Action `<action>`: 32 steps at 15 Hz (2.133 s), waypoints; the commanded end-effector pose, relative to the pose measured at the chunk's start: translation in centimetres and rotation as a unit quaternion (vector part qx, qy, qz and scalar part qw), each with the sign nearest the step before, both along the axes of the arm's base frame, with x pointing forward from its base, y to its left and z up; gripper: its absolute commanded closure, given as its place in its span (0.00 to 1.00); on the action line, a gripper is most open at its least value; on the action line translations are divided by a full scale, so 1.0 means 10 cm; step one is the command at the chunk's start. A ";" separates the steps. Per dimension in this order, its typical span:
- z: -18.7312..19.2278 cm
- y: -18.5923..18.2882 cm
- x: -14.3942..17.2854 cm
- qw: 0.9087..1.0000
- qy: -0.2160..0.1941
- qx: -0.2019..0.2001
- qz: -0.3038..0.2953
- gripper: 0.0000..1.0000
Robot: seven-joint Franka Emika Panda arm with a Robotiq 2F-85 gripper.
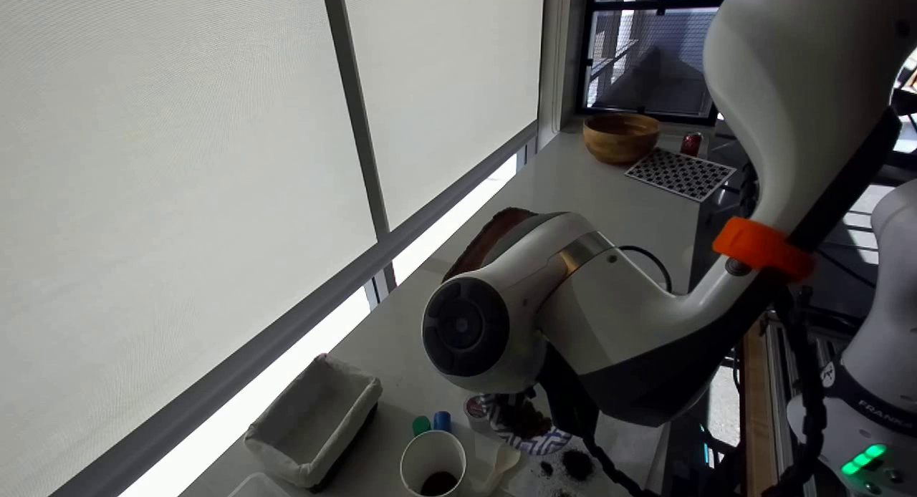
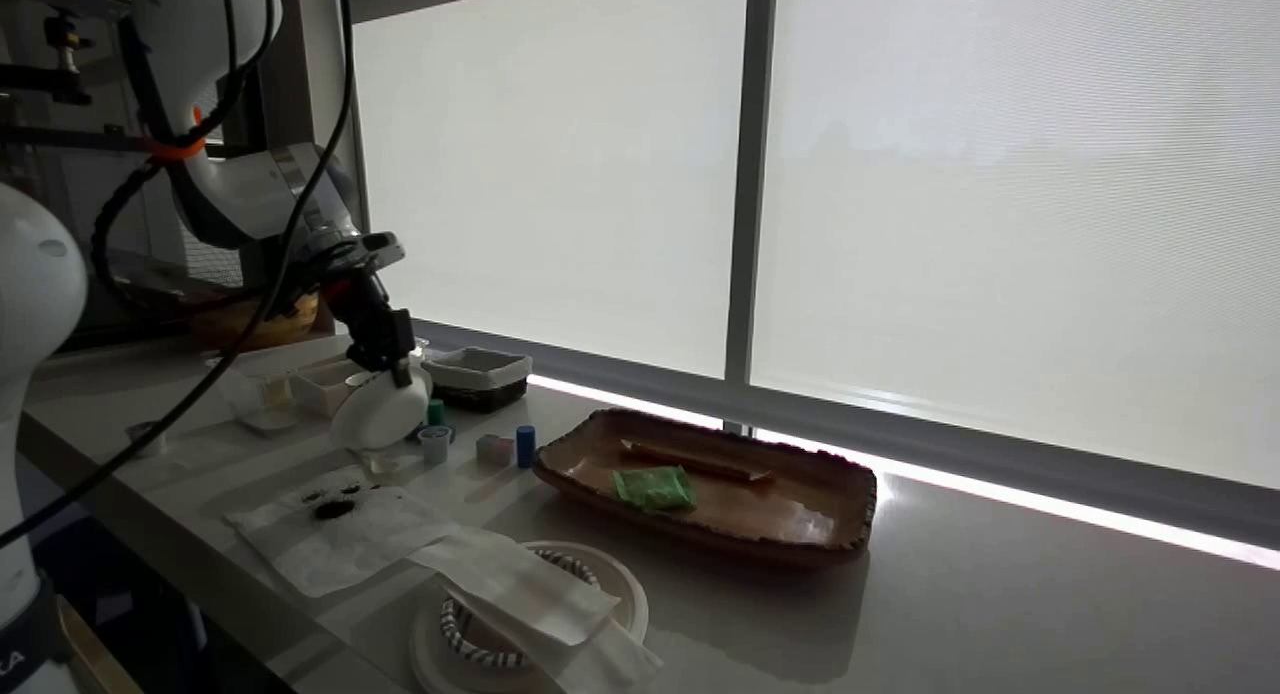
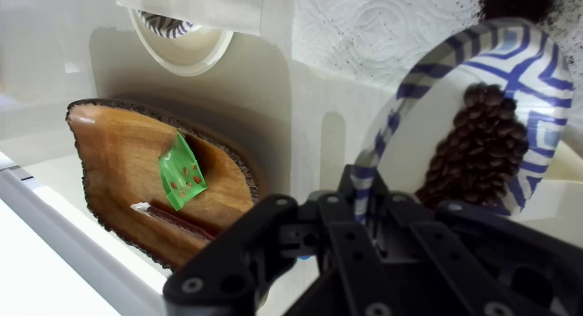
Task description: Pour the contents from the bowl onto the white paper towel
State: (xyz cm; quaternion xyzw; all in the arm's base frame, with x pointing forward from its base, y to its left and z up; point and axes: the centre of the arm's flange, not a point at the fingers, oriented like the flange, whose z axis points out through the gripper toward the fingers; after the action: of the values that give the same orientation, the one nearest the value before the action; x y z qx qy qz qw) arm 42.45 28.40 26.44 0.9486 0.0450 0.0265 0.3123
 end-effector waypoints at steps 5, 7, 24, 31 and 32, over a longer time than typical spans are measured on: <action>-0.08 0.17 0.07 1.000 -0.004 -0.016 -0.002 0.99; -0.10 0.17 0.08 1.000 -0.001 -0.023 -0.009 0.99; -0.17 0.14 0.12 0.999 0.015 -0.037 -0.026 0.99; -0.15 0.20 0.11 0.996 0.020 -0.075 -0.033 0.99; -0.15 0.20 0.11 0.996 0.022 -0.080 -0.034 0.99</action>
State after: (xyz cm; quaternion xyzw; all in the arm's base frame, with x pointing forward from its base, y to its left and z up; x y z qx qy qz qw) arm 43.31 29.56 25.20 0.9308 0.0271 -0.0037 0.3645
